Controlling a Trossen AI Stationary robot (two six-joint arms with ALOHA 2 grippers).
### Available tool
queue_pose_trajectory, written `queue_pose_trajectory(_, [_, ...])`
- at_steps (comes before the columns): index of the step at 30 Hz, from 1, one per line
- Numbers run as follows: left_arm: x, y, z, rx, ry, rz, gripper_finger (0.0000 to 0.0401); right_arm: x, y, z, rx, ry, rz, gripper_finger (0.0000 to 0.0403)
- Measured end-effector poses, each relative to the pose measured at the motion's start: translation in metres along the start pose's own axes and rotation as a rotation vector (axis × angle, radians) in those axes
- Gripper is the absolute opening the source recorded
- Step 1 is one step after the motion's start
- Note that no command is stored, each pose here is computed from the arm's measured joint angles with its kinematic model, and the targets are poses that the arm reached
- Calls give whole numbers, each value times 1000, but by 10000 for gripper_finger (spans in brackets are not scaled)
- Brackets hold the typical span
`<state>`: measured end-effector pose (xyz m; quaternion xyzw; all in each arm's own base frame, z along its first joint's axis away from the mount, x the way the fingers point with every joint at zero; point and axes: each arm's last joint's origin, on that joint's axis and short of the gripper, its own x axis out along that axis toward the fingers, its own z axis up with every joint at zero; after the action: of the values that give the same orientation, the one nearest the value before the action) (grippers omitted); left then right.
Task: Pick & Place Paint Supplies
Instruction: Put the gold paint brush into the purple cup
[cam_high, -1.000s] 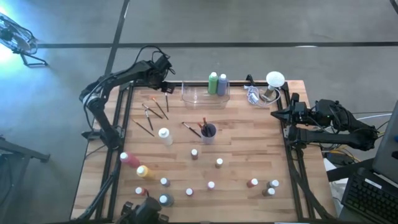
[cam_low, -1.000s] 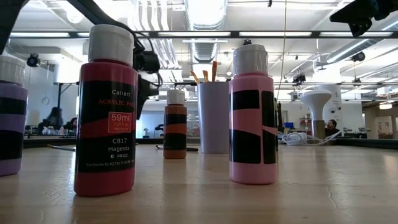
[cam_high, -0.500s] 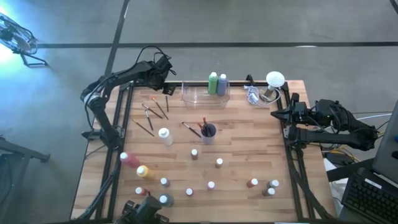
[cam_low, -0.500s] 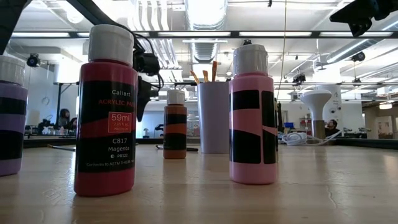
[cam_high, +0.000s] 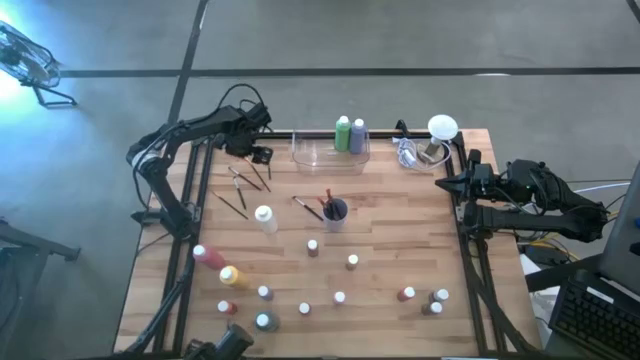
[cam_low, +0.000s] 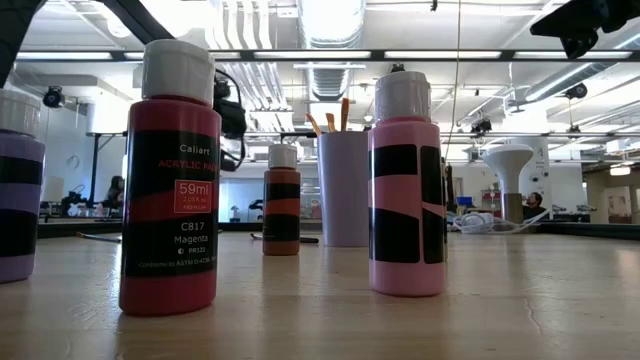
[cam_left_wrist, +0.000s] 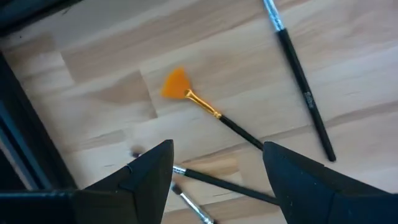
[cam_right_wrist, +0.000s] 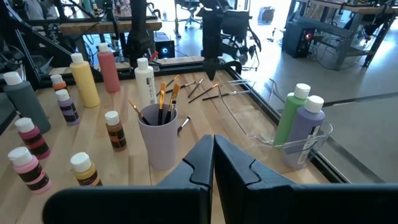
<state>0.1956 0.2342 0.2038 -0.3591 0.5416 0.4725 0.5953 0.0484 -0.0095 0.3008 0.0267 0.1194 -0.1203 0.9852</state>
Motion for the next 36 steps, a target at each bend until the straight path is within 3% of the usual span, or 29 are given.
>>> queue_pose_trajectory(9, [14, 14, -16, -78, -66, -20, 252, 0, 0, 0, 0, 0, 0, 8])
queue_pose_trajectory(20, [22, 30, -4, -245, -146, -142, 252, 0, 0, 0, -1, 1, 1, 8])
queue_pose_trajectory(36, [35, 41, 1, -324, -137, -145, 234, 0, 0, 0, 0, 0, 0, 8])
